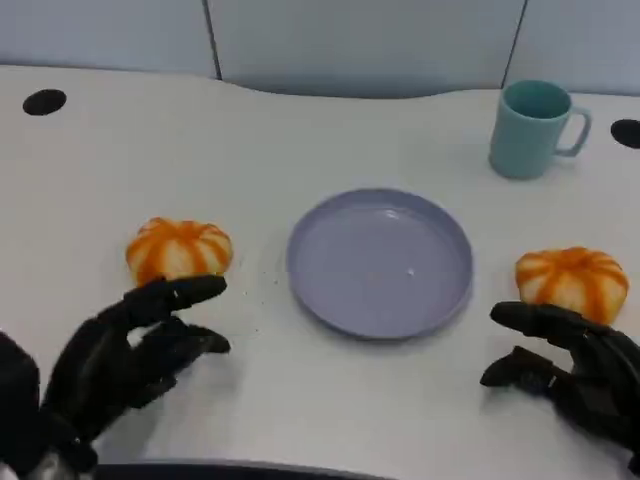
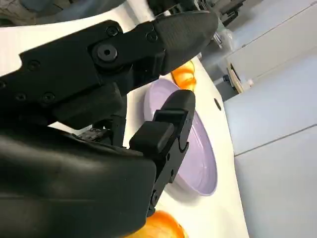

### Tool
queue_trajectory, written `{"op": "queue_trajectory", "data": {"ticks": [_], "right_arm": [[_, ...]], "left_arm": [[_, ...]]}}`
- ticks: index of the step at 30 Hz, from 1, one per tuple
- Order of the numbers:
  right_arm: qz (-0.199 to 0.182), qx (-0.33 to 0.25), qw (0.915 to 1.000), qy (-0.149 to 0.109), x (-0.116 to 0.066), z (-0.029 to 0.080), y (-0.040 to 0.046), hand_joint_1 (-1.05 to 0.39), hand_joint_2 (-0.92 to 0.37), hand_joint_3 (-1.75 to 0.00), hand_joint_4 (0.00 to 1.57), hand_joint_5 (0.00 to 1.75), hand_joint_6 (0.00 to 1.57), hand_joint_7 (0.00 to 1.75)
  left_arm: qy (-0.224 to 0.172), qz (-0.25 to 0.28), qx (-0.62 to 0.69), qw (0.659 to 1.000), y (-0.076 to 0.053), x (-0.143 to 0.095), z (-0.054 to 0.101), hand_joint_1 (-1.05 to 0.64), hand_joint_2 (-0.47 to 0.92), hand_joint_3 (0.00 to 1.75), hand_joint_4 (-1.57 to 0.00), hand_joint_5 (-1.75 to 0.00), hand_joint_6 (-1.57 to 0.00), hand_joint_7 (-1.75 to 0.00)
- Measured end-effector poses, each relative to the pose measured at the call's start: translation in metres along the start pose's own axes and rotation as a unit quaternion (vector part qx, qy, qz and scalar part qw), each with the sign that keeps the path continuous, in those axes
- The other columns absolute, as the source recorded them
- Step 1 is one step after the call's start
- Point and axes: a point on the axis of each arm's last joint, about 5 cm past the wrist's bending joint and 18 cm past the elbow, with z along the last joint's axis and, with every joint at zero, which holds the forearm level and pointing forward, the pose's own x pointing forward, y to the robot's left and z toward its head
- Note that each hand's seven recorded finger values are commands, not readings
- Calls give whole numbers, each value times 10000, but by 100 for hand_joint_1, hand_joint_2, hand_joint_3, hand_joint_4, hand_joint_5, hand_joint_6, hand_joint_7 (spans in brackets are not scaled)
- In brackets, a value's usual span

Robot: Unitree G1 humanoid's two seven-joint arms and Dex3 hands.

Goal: Grasp the bread from the table and place it into the plate.

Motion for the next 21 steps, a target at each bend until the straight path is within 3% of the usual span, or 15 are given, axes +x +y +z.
{"op": "queue_trajectory", "data": {"ticks": [3,8,14,19,21], "right_arm": [[-5,1,10000,-4,5,-2,4,-41,-92,-8,57,116,79,42],[0,16,10000,-25,14,-5,14,-41,-92,-7,58,115,79,41],[-13,21,10000,-24,16,-8,17,-41,-92,-7,58,115,80,41],[-31,19,10000,-39,15,-10,18,-43,-92,-6,59,114,81,40],[-34,14,10000,-36,17,-10,21,-44,-92,-6,59,114,80,40]], "left_arm": [[-273,-163,502,9982,44,70,152,-43,90,1,-15,-81,-42,-4],[-205,-232,742,9968,-13,107,189,-45,91,1,-12,-79,-41,-2],[-207,-181,1773,9838,15,133,347,-45,91,0,-12,-73,-42,-1],[-126,-242,3028,9527,20,201,486,-52,92,1,-13,-57,-38,0],[-162,-277,3514,9357,21,250,573,-55,91,0,-19,-42,-36,0]]}}
